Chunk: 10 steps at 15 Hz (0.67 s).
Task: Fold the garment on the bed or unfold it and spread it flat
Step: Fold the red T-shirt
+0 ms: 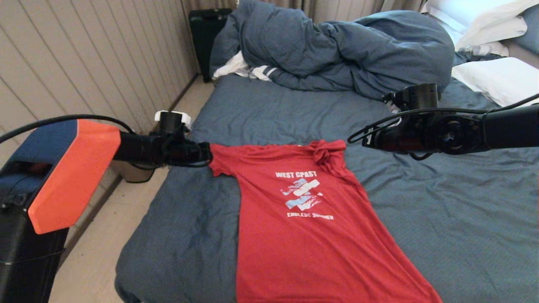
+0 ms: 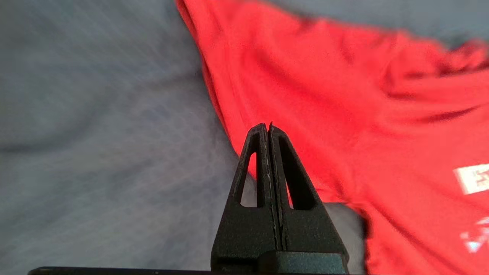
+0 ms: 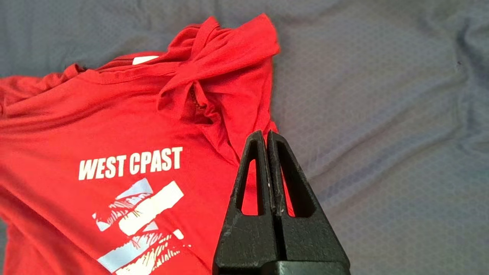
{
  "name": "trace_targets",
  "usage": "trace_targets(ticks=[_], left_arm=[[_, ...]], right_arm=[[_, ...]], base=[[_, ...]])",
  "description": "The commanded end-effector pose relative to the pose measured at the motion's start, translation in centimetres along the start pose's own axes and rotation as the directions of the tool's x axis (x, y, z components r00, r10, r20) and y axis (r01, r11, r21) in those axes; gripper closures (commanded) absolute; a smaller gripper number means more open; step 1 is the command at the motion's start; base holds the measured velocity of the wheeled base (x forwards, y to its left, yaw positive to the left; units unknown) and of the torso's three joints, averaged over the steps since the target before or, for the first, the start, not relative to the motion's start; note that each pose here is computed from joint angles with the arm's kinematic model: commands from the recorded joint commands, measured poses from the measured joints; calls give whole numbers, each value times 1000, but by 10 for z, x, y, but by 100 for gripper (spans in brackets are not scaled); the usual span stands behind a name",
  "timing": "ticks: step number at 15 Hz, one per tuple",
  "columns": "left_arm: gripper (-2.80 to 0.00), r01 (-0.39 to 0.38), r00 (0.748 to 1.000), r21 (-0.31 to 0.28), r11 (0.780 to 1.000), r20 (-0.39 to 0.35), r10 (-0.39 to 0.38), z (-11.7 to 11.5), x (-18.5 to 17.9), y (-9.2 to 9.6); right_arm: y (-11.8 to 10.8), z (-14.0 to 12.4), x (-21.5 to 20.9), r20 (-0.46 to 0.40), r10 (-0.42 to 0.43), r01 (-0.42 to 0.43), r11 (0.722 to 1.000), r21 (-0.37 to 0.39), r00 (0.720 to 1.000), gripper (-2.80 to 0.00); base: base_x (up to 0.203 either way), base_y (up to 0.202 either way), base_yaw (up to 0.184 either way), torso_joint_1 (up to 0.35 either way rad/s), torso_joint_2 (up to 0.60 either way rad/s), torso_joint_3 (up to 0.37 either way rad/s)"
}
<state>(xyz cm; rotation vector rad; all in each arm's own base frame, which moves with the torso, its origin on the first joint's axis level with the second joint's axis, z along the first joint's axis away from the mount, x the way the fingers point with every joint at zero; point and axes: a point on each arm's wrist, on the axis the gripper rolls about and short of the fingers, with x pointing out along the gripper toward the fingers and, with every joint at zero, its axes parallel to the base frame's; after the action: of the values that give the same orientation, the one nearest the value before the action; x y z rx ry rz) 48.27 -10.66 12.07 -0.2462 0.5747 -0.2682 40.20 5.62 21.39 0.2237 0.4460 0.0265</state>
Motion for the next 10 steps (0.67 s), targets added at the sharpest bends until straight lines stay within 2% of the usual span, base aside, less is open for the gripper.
trace_targets(ticks=[1, 5, 10], left_arm=[[-280, -10, 1000, -6, 1000, -22, 10, -9, 13, 5], [-280, -9, 1000, -6, 1000, -24, 8, -10, 14, 5], [-280, -7, 999, -4, 1000, -46, 7, -24, 32, 7]], right_arm=[[-4, 0, 2, 0, -7, 7, 1000, 6, 1000, 0], [-9, -2, 5, -12, -8, 8, 1000, 12, 1000, 0], [-13, -9, 4, -36, -17, 18, 1000, 12, 999, 0]], base=[[0, 0, 0, 0, 0, 0], [0, 0, 0, 0, 0, 0], [0, 0, 0, 0, 0, 0]])
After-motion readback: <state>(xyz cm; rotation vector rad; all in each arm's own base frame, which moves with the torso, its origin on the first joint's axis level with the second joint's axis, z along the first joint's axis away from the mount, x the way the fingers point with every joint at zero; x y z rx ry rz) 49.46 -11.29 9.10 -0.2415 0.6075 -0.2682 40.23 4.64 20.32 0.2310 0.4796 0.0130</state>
